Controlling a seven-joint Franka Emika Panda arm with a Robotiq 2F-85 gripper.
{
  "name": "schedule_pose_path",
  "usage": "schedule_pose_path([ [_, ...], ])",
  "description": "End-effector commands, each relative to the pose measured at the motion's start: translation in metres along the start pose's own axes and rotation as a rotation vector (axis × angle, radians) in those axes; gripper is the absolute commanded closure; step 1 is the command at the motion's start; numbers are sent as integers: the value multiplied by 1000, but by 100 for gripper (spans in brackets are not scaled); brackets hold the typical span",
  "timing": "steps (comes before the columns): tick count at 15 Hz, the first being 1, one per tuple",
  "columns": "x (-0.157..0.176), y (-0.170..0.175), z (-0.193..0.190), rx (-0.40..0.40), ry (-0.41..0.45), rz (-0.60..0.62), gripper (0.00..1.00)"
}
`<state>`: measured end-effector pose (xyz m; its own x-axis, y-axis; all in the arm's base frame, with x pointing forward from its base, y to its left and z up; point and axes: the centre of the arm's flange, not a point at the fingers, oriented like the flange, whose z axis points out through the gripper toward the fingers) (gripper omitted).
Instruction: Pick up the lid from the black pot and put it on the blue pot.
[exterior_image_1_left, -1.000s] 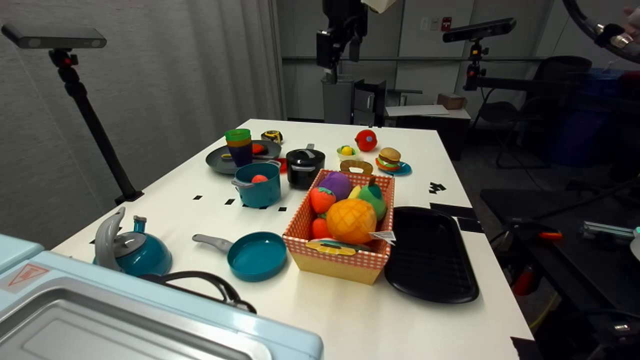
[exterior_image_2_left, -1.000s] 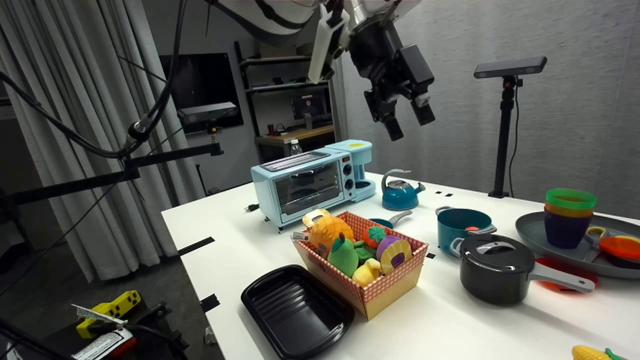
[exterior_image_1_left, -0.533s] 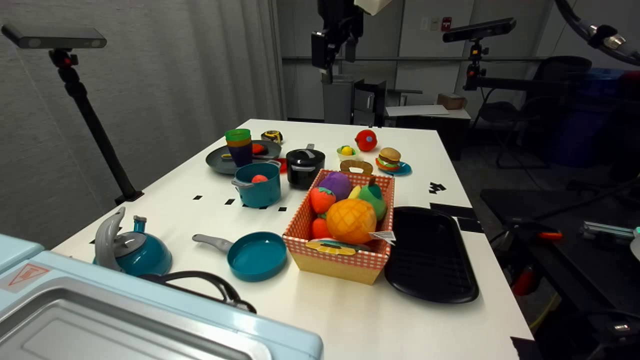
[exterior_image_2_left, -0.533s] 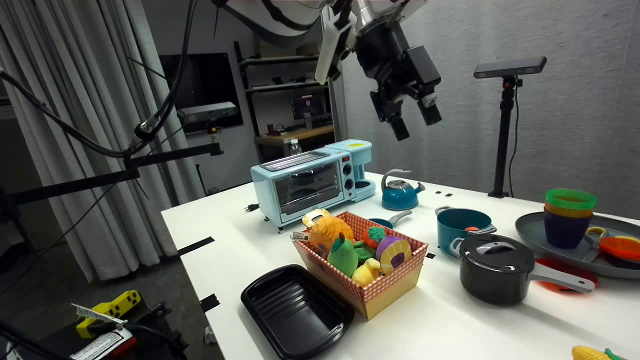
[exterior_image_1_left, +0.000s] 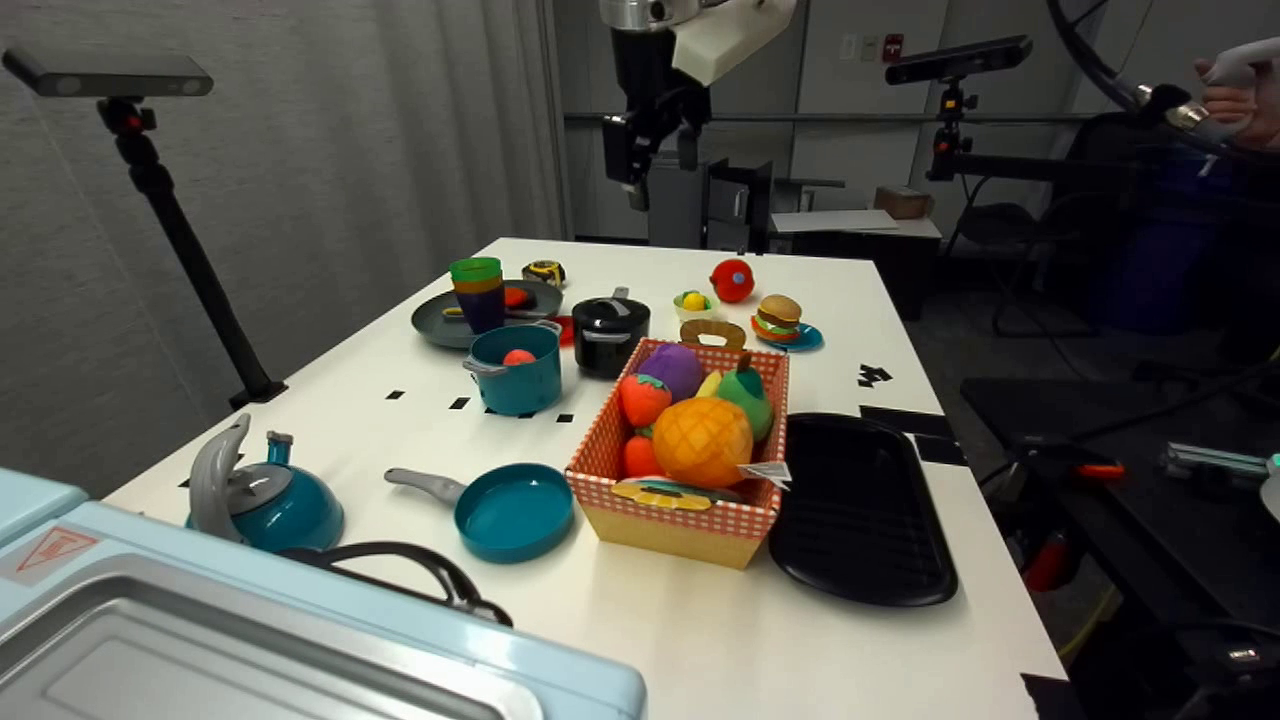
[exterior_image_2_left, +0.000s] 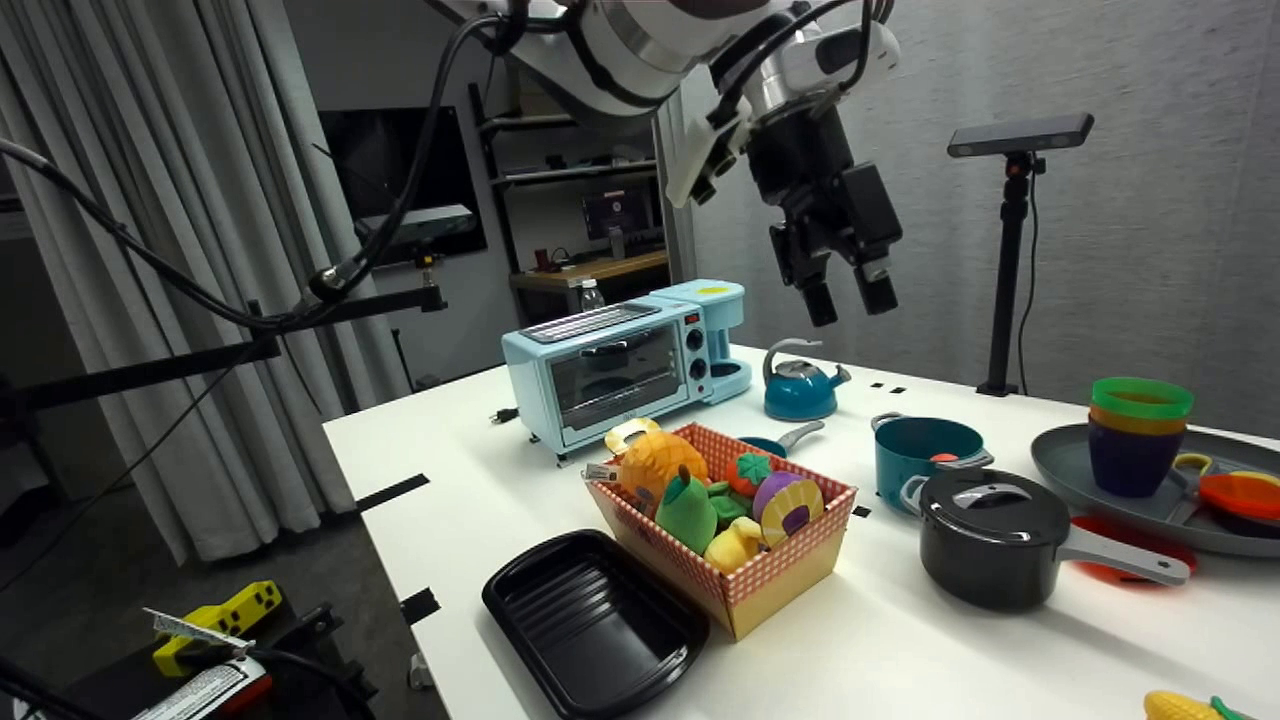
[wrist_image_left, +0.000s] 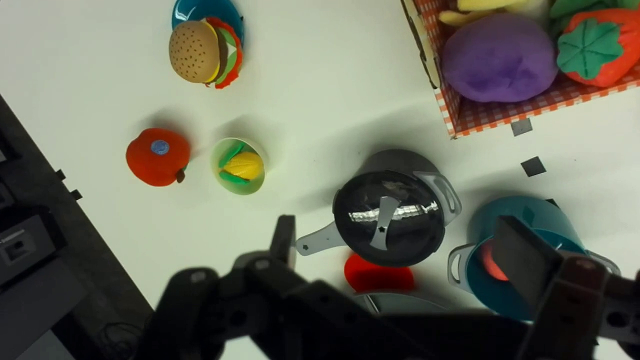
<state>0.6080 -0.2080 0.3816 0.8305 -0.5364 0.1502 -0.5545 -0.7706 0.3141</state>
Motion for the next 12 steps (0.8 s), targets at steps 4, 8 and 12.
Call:
schedule_pose_path([
  [4,67,-12,49,19,-24,54,0],
  [8,88,-13,75,6,-37,95,0],
  [12,70,-10,81,-19,-24,92,0],
])
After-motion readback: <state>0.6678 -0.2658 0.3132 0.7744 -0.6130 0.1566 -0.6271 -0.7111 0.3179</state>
